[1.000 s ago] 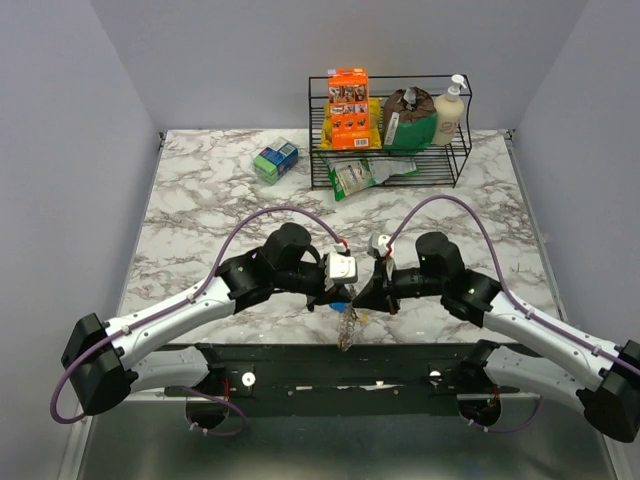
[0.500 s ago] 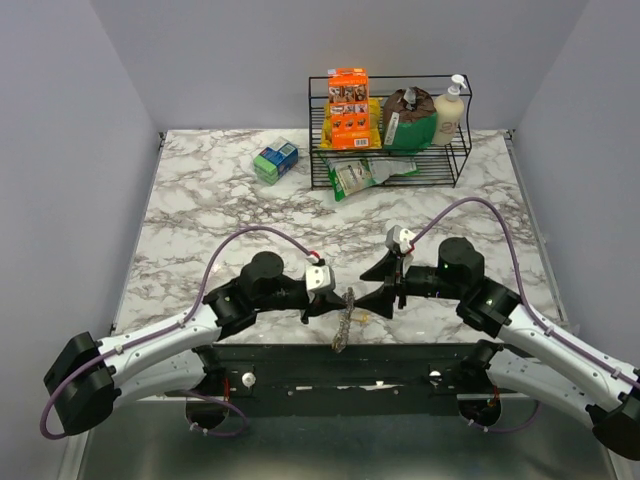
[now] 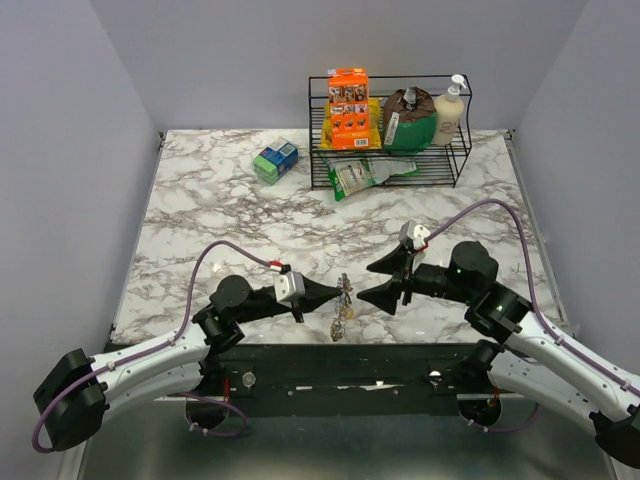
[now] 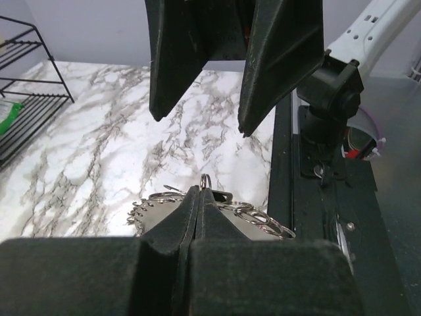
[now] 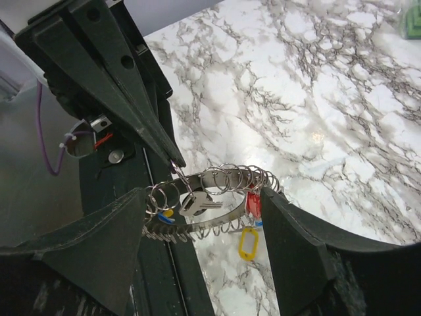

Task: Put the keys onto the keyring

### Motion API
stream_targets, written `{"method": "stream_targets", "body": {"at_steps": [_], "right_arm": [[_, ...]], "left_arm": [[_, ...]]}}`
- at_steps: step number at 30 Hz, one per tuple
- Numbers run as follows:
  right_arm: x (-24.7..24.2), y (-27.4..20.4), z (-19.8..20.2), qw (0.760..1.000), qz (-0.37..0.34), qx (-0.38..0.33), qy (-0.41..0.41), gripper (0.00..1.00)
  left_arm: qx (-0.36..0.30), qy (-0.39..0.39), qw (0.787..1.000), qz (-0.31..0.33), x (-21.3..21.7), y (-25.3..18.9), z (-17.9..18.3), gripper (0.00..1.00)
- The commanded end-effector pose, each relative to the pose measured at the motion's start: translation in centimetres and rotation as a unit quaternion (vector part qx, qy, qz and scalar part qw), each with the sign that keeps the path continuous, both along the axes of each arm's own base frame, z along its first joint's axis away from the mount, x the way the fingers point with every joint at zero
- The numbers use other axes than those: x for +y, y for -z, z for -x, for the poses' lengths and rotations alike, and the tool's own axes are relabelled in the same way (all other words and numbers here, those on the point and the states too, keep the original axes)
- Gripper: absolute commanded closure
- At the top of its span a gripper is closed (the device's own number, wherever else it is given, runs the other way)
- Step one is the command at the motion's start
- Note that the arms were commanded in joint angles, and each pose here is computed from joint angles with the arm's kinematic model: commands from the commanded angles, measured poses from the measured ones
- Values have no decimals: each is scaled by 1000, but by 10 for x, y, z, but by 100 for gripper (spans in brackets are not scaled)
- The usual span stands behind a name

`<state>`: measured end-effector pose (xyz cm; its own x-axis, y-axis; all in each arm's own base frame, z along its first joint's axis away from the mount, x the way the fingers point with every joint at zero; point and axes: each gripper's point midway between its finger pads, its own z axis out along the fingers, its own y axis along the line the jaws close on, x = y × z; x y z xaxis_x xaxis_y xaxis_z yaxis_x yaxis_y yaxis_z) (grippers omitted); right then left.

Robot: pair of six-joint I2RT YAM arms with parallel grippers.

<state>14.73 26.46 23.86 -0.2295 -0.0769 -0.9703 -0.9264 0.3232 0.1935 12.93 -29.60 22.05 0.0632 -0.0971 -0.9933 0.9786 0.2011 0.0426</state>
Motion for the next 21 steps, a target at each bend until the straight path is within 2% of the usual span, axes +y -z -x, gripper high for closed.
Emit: {"method": "stream_targets", "body": {"at_steps": [1, 6, 12, 21], "right_arm": [[-1, -27, 0, 999, -37, -31, 3, 22], [3, -37, 14, 997, -51, -45, -41, 22], [7, -39, 23, 994, -62, -53, -73, 23], [11, -49, 46, 983, -94, -66, -143, 34]], "left_arm": [[-47, -14, 995, 87, 7, -39, 1, 100], [-74, -10, 988, 136, 15, -55, 8, 100], [-106, 16, 982, 154, 19, -64, 21, 100], [-123, 65, 975, 174, 19, -75, 41, 100]]}}
